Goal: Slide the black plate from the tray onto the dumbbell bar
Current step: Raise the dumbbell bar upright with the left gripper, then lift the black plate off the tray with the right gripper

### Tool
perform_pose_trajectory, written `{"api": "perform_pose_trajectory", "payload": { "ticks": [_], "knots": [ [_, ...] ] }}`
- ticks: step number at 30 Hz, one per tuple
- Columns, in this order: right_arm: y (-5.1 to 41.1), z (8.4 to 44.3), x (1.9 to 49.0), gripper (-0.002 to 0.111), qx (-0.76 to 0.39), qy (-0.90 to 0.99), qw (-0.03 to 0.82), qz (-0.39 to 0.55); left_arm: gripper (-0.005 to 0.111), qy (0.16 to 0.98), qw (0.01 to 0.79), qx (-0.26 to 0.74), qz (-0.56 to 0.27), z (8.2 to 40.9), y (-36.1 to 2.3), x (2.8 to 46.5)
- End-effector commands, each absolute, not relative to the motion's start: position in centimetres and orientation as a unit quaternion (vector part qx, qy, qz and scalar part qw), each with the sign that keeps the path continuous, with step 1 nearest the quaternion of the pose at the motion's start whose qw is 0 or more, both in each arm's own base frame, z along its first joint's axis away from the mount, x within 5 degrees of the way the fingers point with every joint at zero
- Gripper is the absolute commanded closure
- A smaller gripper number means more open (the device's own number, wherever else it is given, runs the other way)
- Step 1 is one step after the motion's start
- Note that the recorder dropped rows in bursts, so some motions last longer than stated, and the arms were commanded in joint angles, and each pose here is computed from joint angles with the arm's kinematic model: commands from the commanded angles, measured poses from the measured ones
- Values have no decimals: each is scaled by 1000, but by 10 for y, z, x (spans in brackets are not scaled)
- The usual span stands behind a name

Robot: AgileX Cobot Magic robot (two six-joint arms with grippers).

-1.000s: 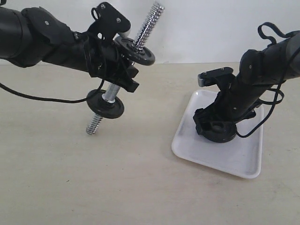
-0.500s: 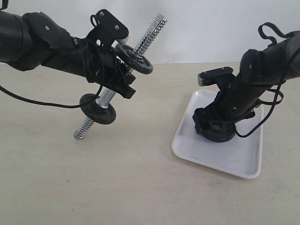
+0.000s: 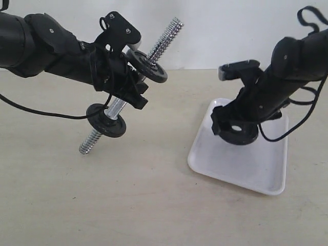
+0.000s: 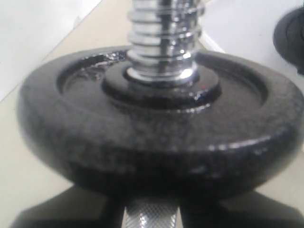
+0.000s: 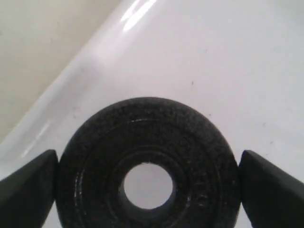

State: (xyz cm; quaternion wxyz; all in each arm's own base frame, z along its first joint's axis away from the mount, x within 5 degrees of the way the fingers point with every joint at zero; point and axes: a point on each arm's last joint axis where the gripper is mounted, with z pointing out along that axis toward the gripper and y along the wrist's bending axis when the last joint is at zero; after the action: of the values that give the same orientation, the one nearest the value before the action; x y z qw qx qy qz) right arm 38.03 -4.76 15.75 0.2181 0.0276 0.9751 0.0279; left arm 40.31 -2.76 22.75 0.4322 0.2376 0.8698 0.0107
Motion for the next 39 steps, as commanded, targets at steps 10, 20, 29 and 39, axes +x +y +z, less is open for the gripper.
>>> {"api": "perform_pose_trajectory", "payload": {
  "ticks": [10, 20, 29, 39],
  "knots": [
    [-45, 261, 367, 108, 1, 923, 384, 5, 103, 853, 478, 208, 15, 257, -26, 405],
    [-42, 286, 359, 108, -3, 904, 427, 10, 103, 857, 469, 215, 4, 256, -28, 403],
    [-39, 311, 351, 108, 7, 880, 473, 40, 103, 858, 464, 219, -2, 255, -29, 402],
    [-48, 377, 323, 108, 45, 807, 588, 35, 103, 859, 463, 219, -3, 255, -29, 402]
  ]
}}
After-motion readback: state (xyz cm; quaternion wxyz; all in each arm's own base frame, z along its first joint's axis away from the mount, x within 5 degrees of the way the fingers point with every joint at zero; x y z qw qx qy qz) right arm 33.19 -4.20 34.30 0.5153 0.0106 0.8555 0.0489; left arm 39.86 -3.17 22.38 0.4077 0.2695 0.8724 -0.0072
